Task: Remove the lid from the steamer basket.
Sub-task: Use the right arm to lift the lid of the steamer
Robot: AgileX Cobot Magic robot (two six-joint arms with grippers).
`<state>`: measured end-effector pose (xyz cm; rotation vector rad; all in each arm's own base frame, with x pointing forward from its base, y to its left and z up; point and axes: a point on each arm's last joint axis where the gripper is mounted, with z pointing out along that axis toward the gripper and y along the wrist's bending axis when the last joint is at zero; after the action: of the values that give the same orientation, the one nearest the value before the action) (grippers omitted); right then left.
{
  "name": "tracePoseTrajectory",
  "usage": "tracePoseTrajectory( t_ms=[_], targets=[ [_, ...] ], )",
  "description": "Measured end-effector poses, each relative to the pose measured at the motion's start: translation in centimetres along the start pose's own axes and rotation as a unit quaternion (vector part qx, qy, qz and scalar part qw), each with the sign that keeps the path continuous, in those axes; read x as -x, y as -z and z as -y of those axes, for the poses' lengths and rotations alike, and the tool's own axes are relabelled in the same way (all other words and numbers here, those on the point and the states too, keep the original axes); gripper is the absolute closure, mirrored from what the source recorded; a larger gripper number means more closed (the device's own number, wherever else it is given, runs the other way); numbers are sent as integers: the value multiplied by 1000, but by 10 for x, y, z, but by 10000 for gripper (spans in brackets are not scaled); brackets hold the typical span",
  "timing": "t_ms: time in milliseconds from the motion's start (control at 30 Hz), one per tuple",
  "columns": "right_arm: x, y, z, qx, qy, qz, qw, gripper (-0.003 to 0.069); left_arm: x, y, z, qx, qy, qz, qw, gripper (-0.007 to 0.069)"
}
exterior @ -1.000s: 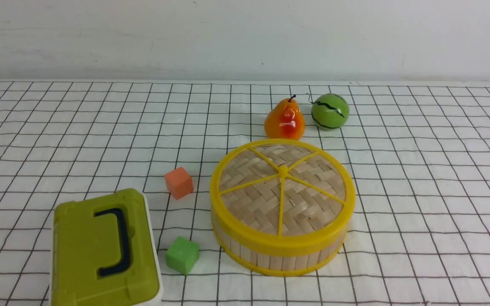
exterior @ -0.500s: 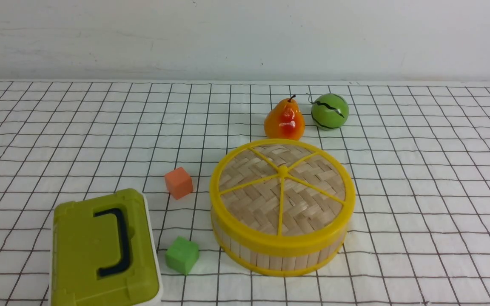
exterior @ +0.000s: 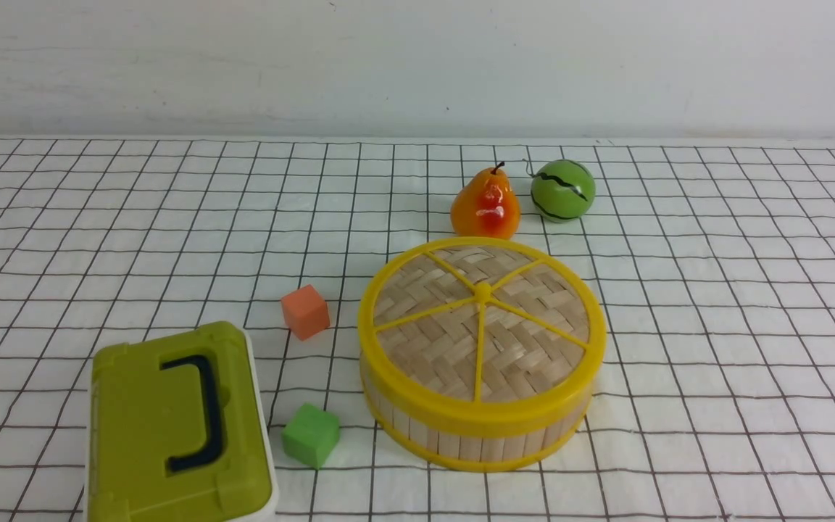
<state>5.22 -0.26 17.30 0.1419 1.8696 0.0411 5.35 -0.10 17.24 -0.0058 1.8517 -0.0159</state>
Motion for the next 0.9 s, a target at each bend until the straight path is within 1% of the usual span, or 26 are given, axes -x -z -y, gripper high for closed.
tracePoseTrajectory(
  t_ms=[133, 200, 267, 333, 400, 467, 533, 600, 633, 733, 900],
  targets=[
    [0, 0, 0, 1, -3, 0, 1000, 552, 0, 0, 0, 0, 0, 0, 1000, 386],
    [0, 0, -2, 9, -28, -1, 1000, 549, 0, 0, 0, 0, 0, 0, 1000, 386],
    [0, 0, -4, 23, -81, -3, 996, 547, 0, 0, 0, 0, 0, 0, 1000, 386],
    [0, 0, -9, 46, -170, -10, 984, 545, 0, 0, 0, 0, 0, 0, 1000, 386],
    [0, 1, -13, 71, -272, -22, 959, 542, 0, 0, 0, 0, 0, 0, 1000, 386],
    [0, 2, -19, 98, -383, -37, 918, 539, 0, 0, 0, 0, 0, 0, 1000, 386],
    [0, 2, -21, 111, -436, -45, 892, 536, 0, 0, 0, 0, 0, 0, 1000, 386],
    [1, 2, -23, 120, -463, -44, 877, 533, 0, 0, 0, 0, 0, 0, 1000, 386],
    [2, 2, -22, 120, -464, -42, 877, 533, 0, 0, 0, 0, 0, 0, 1000, 386],
    [5, 2, -21, 119, -455, -22, 882, 531, 0, 0, 0, 0, 0, 0, 1000, 386],
    [8, 1, -18, 112, -404, 11, 908, 530, 0, 0, 0, 0, 0, 0, 1000, 386]
  ],
)
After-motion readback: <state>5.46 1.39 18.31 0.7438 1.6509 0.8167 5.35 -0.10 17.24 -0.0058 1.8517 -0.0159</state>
